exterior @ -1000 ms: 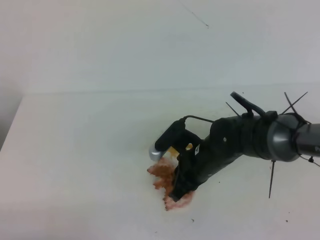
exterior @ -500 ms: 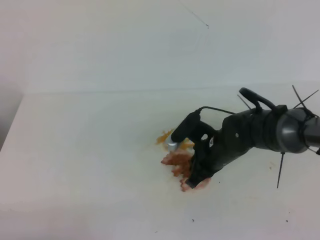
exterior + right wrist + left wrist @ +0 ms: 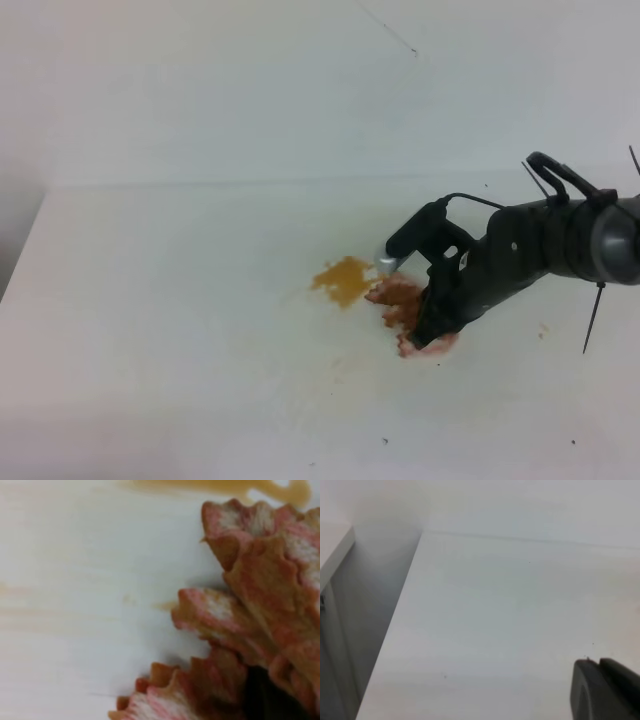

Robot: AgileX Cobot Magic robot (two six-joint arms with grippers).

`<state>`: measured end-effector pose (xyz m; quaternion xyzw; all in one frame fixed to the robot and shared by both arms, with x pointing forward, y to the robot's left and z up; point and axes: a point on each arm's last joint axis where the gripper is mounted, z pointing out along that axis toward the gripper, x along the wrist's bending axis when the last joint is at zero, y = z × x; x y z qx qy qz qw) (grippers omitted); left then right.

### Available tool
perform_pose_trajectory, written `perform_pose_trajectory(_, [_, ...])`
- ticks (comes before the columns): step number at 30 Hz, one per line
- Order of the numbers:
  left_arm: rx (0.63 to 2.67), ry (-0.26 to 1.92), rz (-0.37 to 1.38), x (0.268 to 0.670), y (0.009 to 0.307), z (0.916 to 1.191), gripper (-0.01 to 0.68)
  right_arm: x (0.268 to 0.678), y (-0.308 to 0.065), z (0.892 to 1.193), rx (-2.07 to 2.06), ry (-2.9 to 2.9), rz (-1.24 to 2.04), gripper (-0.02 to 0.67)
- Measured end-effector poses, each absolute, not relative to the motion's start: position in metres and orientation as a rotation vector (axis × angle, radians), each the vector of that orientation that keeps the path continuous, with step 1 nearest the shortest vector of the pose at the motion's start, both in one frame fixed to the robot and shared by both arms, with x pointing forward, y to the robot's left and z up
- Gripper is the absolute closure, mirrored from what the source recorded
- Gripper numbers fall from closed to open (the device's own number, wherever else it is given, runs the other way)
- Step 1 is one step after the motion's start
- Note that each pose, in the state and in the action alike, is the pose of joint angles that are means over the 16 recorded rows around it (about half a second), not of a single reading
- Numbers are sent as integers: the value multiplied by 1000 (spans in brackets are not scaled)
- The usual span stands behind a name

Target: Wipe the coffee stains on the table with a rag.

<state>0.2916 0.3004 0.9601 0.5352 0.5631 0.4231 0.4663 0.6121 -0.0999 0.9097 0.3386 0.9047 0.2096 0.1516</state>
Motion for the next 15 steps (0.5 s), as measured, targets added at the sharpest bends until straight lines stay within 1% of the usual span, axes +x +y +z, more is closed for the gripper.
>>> perform_pose_trajectory(5, [1313,1382,1039,292,300,960,675,604,-86,910,925,2621,618,648])
perform_pose_trajectory(15, [1320,1389,1034,292,300,958,675,573,-33,914,749,2675,697,648])
